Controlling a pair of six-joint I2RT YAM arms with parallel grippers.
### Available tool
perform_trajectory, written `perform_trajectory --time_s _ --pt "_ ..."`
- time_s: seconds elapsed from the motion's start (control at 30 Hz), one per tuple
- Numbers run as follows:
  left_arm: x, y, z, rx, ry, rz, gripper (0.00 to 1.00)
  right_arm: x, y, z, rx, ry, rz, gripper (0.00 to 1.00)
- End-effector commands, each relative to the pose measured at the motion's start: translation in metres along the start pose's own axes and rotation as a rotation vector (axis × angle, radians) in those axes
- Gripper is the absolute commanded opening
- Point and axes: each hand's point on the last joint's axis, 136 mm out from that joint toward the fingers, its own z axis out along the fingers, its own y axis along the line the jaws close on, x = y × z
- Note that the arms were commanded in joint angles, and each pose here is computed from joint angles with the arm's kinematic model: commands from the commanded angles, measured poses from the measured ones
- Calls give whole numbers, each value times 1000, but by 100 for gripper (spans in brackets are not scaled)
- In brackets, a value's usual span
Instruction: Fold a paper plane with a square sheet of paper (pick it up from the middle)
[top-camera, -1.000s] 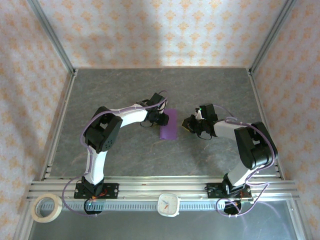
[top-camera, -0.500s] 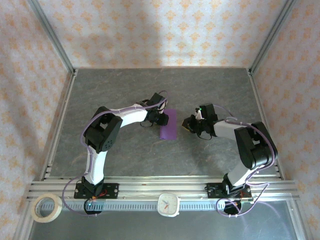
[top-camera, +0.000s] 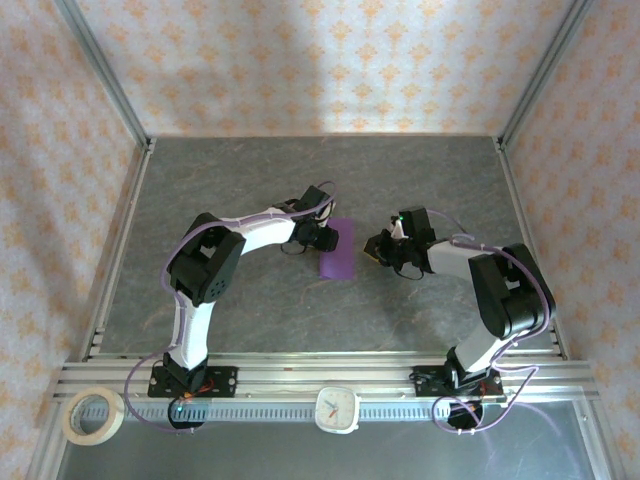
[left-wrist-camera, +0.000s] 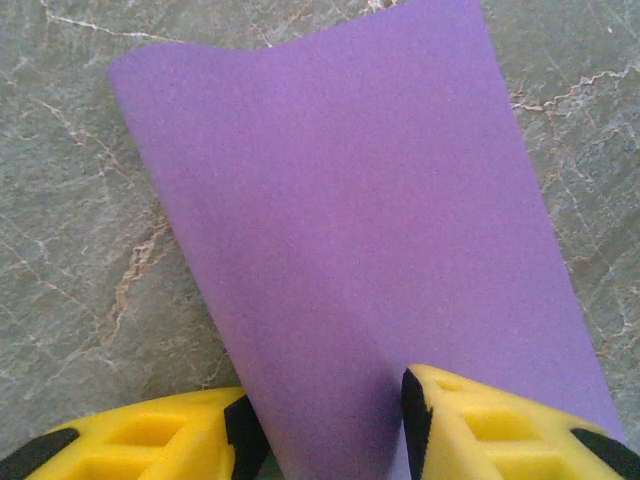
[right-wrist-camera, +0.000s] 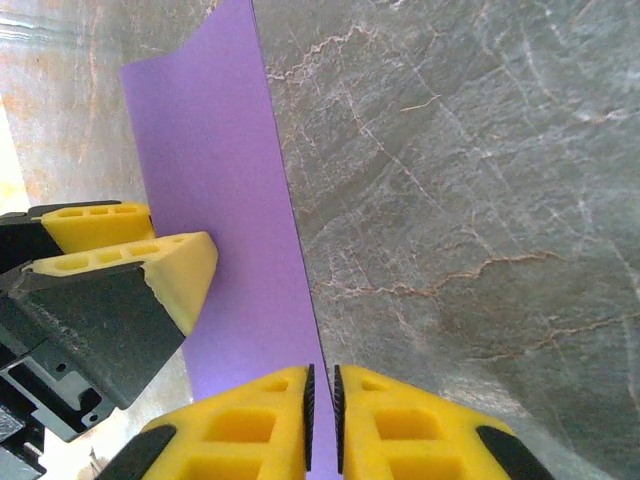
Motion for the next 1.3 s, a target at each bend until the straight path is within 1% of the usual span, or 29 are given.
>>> perform_trajectory --time_s 0.0,0.53,0.7,1.03,1.27 --pt "36 42 46 -129 97 8 48 -4 7 2 -21 -16 -13 16" --pt "36 42 48 -129 101 26 48 -2 14 5 -30 -10 -25 16" --pt "34 41 47 -124 102 34 44 -3 14 4 -32 -20 -20 16" --pt "30 40 47 -121 98 37 40 -3 15 4 -33 -18 -22 16" --pt "25 41 44 -124 94 46 41 -3 15 5 -31 -15 -21 16"
